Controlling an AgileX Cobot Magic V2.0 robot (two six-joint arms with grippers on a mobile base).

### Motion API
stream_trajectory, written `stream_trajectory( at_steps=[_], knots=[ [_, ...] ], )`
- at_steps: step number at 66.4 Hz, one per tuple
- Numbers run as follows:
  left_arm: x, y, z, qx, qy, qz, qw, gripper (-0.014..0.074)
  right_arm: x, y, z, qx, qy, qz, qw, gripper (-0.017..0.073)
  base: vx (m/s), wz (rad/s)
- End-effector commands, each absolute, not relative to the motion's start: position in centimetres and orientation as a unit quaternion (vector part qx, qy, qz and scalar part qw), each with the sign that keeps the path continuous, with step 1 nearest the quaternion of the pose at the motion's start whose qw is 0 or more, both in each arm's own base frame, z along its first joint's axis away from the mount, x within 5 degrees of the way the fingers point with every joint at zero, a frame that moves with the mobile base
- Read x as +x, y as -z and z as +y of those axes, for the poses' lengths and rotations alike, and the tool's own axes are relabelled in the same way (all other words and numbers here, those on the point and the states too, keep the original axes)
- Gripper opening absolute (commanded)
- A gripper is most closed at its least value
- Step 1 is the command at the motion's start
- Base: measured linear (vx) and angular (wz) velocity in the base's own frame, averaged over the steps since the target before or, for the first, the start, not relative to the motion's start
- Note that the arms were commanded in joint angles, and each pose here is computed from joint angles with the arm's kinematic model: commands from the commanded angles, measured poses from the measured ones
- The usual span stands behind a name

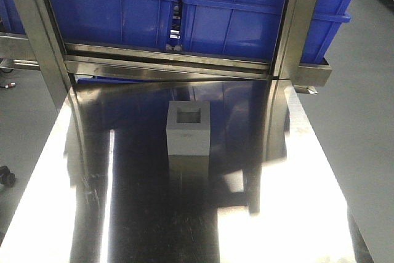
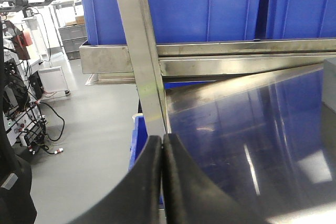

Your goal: Sort gray base to blue bin

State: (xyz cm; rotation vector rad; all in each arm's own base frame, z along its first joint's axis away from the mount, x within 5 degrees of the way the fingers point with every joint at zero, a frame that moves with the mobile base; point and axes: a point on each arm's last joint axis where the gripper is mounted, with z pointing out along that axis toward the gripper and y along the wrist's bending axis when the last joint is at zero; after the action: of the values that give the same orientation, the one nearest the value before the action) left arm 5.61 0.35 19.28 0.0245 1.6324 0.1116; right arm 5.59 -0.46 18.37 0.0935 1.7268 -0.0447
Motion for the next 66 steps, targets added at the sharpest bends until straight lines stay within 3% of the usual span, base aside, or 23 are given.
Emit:
stream_trajectory(
  at_steps=[1,66],
  knots=[
    [5.45,-20.72,0.32,0.009,-0.049,0.690,0.722,-0.0006,5.80,-18.86,-0.52,0.036,0.028,0.743,0.668,-0.0005,0.00,0.00],
    [5.45,-20.74,0.31,0.009,-0.049,0.690,0.723,-0.0006,5.80,-18.86,-0.52,0.036,0.028,0.743,0.668,-0.0005,0.00,0.00]
  ],
)
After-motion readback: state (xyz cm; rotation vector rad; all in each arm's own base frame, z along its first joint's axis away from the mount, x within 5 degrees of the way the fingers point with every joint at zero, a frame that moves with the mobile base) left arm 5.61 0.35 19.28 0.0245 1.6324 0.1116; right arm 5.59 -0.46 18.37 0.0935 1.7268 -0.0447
